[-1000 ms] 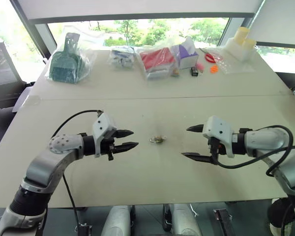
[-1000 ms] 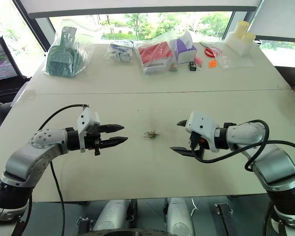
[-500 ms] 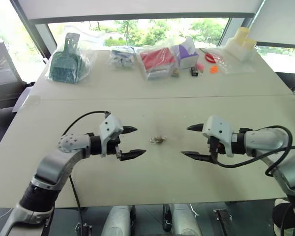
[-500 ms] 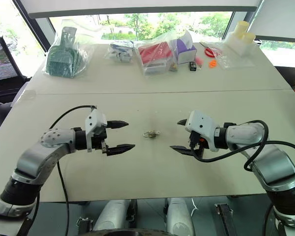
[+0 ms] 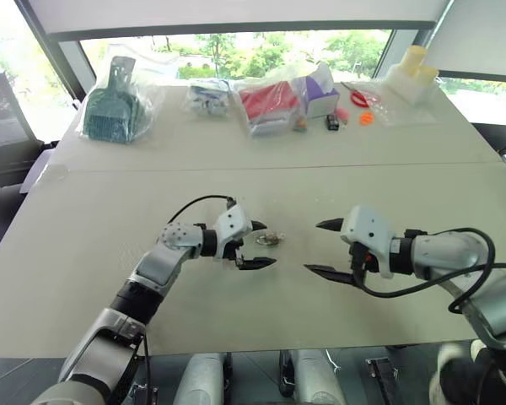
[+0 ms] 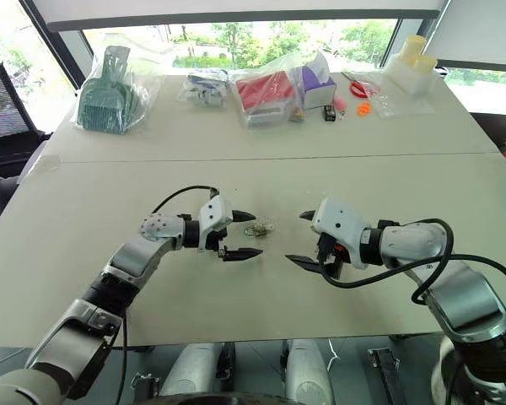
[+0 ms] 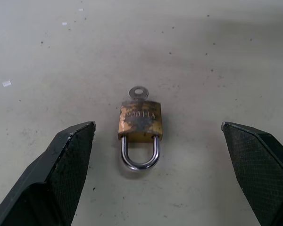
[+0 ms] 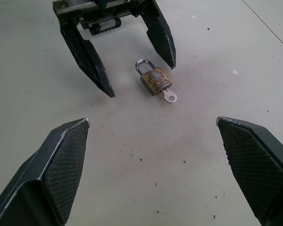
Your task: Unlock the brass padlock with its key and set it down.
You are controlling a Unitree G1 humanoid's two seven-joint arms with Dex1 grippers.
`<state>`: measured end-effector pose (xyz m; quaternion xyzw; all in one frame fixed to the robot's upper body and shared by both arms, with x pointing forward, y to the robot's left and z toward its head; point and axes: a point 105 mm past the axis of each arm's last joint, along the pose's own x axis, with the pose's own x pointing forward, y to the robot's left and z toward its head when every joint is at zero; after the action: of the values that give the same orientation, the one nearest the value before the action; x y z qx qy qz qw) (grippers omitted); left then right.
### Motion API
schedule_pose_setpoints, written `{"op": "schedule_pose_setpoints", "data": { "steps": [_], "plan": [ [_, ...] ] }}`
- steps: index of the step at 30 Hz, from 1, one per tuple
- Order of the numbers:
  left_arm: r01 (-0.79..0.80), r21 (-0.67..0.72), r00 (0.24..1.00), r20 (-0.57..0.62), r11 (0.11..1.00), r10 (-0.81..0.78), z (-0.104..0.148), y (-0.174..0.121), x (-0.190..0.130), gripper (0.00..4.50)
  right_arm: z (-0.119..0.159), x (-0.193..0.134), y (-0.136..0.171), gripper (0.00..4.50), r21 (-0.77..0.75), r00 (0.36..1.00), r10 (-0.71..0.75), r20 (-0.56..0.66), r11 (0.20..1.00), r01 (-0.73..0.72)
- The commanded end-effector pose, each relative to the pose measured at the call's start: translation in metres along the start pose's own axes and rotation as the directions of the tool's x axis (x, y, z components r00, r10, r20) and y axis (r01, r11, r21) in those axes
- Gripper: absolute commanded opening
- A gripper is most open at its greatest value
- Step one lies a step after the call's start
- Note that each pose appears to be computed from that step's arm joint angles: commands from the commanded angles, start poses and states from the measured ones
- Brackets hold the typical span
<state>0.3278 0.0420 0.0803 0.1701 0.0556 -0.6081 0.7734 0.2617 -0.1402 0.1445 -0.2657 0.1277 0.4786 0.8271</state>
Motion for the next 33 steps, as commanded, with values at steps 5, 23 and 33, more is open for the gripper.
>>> {"op": "schedule_pose_setpoints", "data": {
  "steps": [5, 23, 33],
  "plan": [
    [0.009, 0.073, 1.000, -0.004, 0.997, -0.009, 0.000, 0.005, 0.007, 4.46, 0.012, -0.007, -0.001, 4.50, -0.041, 0.999, -0.042, 0.027, 0.998, 0.043],
    [-0.012, 0.069, 1.000, 0.004, 0.998, 0.012, 0.004, 0.003, 0.005, 0.75, 0.014, 0.006, -0.012, 4.50, -0.190, 0.993, -0.110, 0.038, 0.975, 0.115],
    [0.044, 0.017, 0.989, 0.140, 0.999, -0.046, 0.060, -0.001, -0.019, 0.75, 0.021, 0.033, -0.022, 4.50, -0.601, 0.968, -0.215, 0.133, 0.759, 0.251]
  ]
}}
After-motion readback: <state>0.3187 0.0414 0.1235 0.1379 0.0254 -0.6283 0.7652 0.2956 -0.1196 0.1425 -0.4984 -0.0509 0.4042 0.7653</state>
